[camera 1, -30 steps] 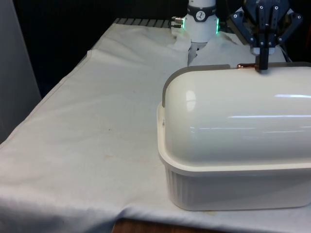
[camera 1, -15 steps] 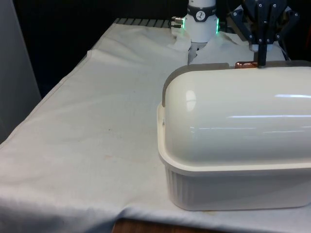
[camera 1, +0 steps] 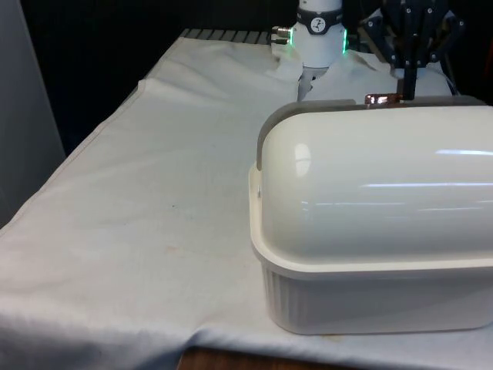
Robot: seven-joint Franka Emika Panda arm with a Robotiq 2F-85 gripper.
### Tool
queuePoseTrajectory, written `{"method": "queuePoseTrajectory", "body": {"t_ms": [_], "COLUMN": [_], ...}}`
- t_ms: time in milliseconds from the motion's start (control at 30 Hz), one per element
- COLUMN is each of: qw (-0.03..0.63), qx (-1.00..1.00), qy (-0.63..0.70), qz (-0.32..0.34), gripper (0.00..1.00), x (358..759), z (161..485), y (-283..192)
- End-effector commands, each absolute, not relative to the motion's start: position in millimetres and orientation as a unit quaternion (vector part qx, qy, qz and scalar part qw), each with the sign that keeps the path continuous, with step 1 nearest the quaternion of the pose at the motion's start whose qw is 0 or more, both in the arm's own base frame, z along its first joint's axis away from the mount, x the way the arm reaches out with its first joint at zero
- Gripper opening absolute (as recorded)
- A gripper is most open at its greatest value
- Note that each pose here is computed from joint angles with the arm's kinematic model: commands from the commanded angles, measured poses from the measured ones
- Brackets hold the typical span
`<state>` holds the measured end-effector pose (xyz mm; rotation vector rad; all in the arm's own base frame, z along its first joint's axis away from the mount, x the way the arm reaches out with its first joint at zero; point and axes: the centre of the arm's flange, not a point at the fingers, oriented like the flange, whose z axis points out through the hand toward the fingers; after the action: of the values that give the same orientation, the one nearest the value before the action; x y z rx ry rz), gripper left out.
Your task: Open the lid, then close it.
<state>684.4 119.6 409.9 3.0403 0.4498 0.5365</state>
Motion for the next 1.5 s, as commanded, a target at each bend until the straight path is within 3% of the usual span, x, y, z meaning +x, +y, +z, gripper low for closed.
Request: {"method": "queuePoseTrajectory", "body": {"t_ms": [0, 1467], "qw": [0.011, 0.009], "qx": [0.975, 0.983], "qy": [0.145, 0.183], "qz": [0.168, 0.0], "gripper": [0.0, 0.0], "x": [683, 640], "z": [409, 359], "y": [119, 122]}}
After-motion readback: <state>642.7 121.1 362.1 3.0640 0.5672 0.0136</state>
